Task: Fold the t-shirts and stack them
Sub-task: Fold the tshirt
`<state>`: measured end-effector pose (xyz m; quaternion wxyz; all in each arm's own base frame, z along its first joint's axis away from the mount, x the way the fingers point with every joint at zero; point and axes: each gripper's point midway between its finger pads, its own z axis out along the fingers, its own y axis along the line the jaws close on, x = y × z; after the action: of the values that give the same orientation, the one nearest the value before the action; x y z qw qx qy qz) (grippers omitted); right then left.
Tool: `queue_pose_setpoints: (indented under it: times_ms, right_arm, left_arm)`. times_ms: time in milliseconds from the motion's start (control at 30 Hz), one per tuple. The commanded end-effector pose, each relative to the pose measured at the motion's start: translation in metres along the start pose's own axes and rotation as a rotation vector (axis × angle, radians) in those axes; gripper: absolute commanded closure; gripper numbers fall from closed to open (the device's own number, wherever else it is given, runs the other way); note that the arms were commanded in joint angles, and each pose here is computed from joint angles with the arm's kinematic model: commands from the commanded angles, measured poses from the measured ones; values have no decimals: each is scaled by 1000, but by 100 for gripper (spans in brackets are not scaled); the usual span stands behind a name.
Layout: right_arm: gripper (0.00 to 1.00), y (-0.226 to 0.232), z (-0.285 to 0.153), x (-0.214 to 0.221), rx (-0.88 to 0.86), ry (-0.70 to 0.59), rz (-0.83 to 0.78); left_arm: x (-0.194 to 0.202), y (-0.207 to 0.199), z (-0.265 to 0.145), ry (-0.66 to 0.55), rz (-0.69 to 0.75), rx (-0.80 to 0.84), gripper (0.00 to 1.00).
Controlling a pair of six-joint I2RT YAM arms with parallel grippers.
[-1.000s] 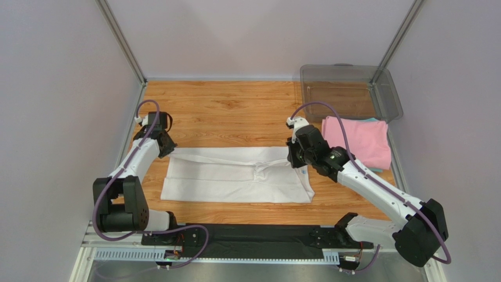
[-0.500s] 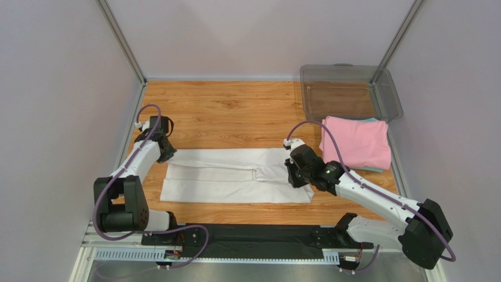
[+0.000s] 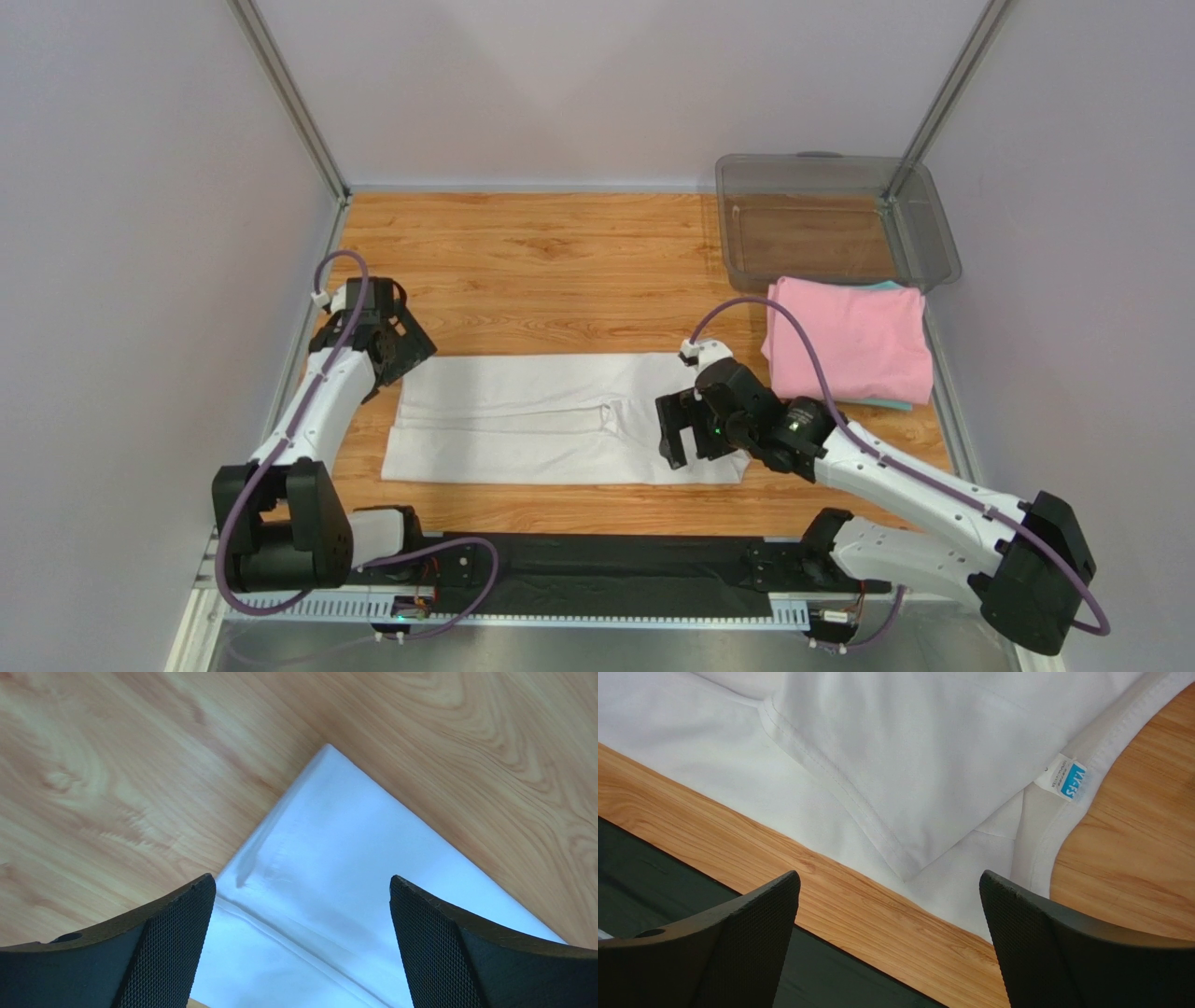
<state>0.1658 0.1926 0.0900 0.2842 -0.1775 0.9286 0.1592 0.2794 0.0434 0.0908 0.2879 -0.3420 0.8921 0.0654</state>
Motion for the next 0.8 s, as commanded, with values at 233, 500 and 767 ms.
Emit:
queue_pose_setpoints:
  times_ms: [233,500,767]
  right_arm:
    - [0,56,6,-25,-211,-28,298]
    - [0,45,43,-9,-98,68,357]
    - [0,-1,94,-25,69,92,376]
  left_arm:
    - [57,-95,-28,109,162,413,0]
    - [104,-86,-1,224,178,409,0]
    - [123,-80,5,257,163,392,0]
